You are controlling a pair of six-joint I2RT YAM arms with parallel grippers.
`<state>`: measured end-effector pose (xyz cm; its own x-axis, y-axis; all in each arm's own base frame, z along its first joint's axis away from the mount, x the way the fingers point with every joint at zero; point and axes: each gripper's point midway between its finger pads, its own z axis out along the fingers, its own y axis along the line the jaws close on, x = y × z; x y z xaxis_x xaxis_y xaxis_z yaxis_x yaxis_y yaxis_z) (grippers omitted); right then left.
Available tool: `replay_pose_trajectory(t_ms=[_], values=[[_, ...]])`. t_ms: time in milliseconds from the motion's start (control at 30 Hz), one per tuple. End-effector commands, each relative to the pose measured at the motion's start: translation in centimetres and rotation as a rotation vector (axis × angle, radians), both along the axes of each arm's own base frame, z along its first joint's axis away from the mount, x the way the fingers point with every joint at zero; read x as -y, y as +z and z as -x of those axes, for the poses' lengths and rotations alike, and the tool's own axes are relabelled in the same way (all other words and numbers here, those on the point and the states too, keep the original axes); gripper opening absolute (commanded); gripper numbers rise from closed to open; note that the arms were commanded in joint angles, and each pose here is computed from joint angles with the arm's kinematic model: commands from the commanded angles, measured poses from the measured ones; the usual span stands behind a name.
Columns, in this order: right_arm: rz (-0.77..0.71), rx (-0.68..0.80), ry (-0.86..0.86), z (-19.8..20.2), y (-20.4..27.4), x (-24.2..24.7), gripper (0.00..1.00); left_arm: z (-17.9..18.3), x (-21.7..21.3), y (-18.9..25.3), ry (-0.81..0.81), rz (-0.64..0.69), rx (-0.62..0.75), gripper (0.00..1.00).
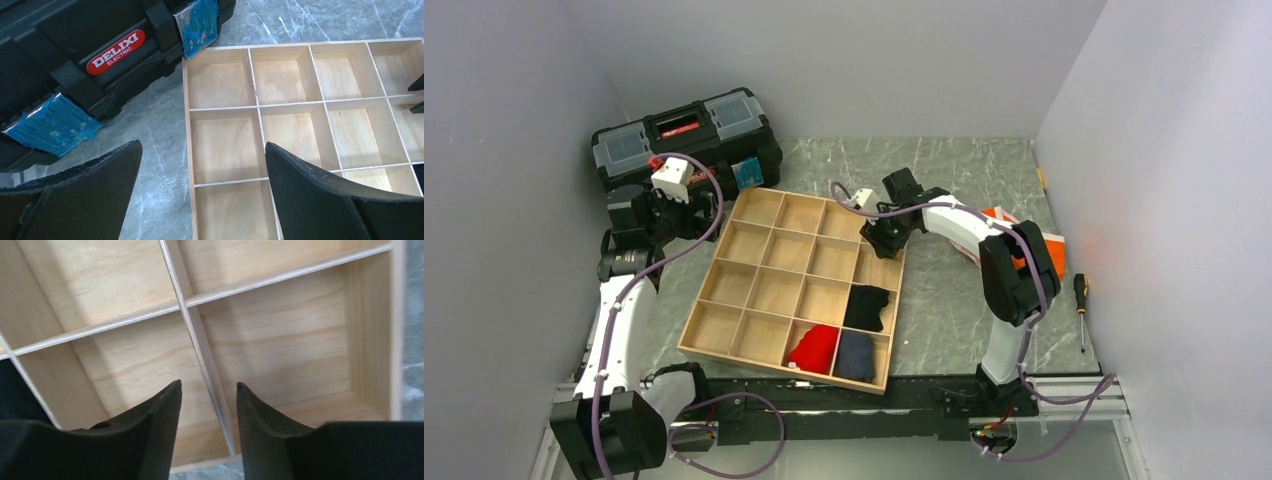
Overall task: Roll the underwear
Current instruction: Move the storage box to the center of the board.
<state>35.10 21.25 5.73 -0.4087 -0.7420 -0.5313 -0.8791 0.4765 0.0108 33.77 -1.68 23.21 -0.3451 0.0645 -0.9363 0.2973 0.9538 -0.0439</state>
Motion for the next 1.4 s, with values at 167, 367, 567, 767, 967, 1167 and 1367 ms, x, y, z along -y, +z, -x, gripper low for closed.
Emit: replay_pose_trajectory(t_ms=[167, 367, 567, 767, 967, 1167, 1367], values=[[0.120, -0.024, 0.039, 0.3, -2.3, 1.7, 0.31, -0.3, 0.4, 0.8, -0.022, 0.024, 0.019, 0.99], [0.183, -0.079, 0.071, 1.5, -3.7, 3.4, 0.05, -0.3, 0.3, 0.8, -0.017, 0.021, 0.030, 0.99], [0.207, -0.112, 0.007, 1.8, -3.7, 8.0, 0.00, -0.4, 0.4, 0.5, -0.020, 0.020, 0.023, 0.99], [0.223, -0.098, -0.120, 1.5, -2.0, 15.5, 0.00, -0.5, 0.5, 0.5, -0.029, 0.022, 0.028, 0.99], [0.217, -0.083, -0.259, 0.5, -0.9, 21.3, 0.00, -0.6, 0.5, 0.2, -0.030, 0.028, 0.015, 0.99], [0.173, -0.038, -0.373, -3.2, -0.3, 23.1, 0.00, -0.6, 0.5, 0.4, -0.030, 0.030, 0.025, 0.99], [0.152, -0.030, -0.376, -7.6, -0.5, 23.1, 0.00, -0.5, 0.4, 0.6, -0.021, 0.028, 0.028, 1.00]])
